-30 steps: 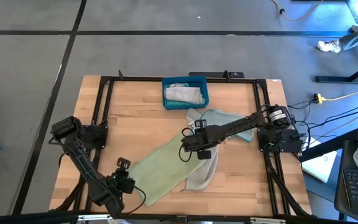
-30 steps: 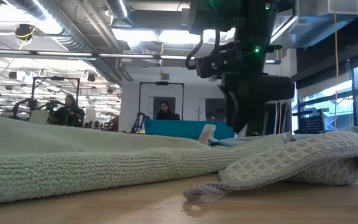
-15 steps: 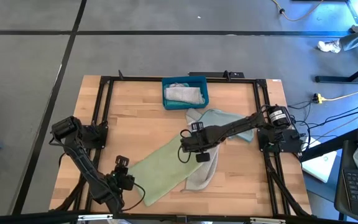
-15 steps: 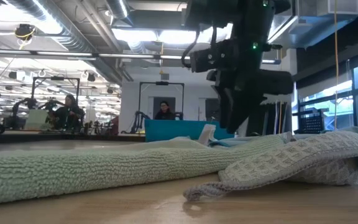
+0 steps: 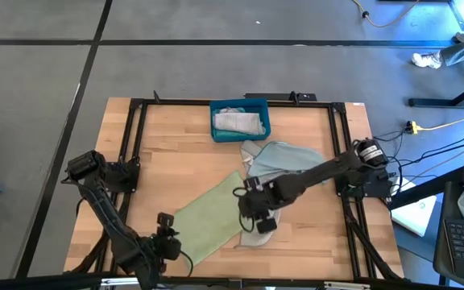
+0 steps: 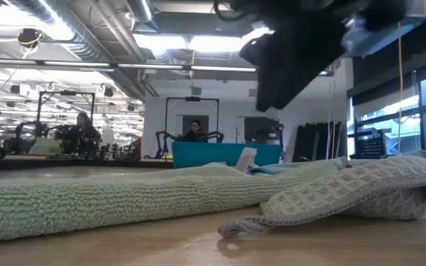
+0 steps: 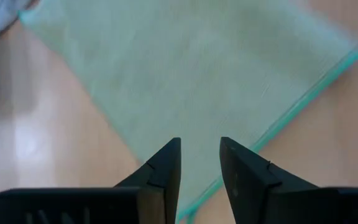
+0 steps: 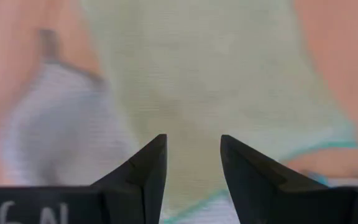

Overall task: Fold microfiber towels
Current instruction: Fold the green towel

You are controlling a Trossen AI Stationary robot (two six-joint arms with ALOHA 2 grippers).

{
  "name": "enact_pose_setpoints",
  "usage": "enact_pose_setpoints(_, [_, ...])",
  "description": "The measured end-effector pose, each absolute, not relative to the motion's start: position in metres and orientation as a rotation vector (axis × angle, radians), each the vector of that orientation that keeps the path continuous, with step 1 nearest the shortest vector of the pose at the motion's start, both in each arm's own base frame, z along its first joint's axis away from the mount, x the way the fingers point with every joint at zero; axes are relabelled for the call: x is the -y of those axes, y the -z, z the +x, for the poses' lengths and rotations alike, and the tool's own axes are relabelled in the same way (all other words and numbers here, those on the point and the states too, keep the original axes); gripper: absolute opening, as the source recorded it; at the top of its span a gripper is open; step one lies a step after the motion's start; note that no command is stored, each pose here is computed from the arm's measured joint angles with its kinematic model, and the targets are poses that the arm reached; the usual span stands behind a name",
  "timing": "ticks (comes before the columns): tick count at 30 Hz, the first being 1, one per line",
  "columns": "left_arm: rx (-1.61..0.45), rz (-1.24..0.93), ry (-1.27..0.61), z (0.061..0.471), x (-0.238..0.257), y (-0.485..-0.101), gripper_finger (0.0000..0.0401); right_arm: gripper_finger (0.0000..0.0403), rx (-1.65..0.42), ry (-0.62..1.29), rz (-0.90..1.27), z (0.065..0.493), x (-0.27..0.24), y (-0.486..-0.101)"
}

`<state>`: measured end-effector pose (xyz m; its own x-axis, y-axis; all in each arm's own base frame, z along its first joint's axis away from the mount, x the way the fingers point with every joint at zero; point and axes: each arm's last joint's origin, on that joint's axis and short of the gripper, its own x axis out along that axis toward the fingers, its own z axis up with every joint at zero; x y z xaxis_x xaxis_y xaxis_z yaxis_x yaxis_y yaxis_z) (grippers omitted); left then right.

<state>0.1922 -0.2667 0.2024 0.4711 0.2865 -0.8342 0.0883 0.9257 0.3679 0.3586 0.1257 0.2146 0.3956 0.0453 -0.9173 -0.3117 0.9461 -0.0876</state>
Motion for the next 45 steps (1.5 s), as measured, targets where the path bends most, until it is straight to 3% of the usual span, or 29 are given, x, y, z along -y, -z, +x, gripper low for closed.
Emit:
enact_pose_setpoints(9, [-0.876,0.269,-0.146,0.201,0.277,-0.199,0.0101,0.0153,-1.062,-0.118,-0.287,0.351,-0.157,-0.214])
enact_pose_setpoints(17, [-0.806,0.208,-0.124,0.202,0.282,-0.191,0.0099,0.0153,-0.916,-0.261,-0.320,0.338,-0.206,-0.220])
enact_pose_setpoints(21, [-0.766,0.230,-0.149,0.203,0.281,-0.192,0.0098,0.0153,-0.869,-0.241,-0.354,0.331,-0.220,-0.222])
enact_pose_setpoints(35, [-0.698,0.218,-0.183,0.212,0.279,-0.194,0.0098,0.0153,-0.880,-0.248,-0.252,0.319,-0.237,-0.222])
enact_pose_setpoints(45, [-0.699,0.228,-0.052,0.217,0.289,-0.196,0.0098,0.0153,-0.890,-0.287,-0.401,0.324,-0.242,-0.203])
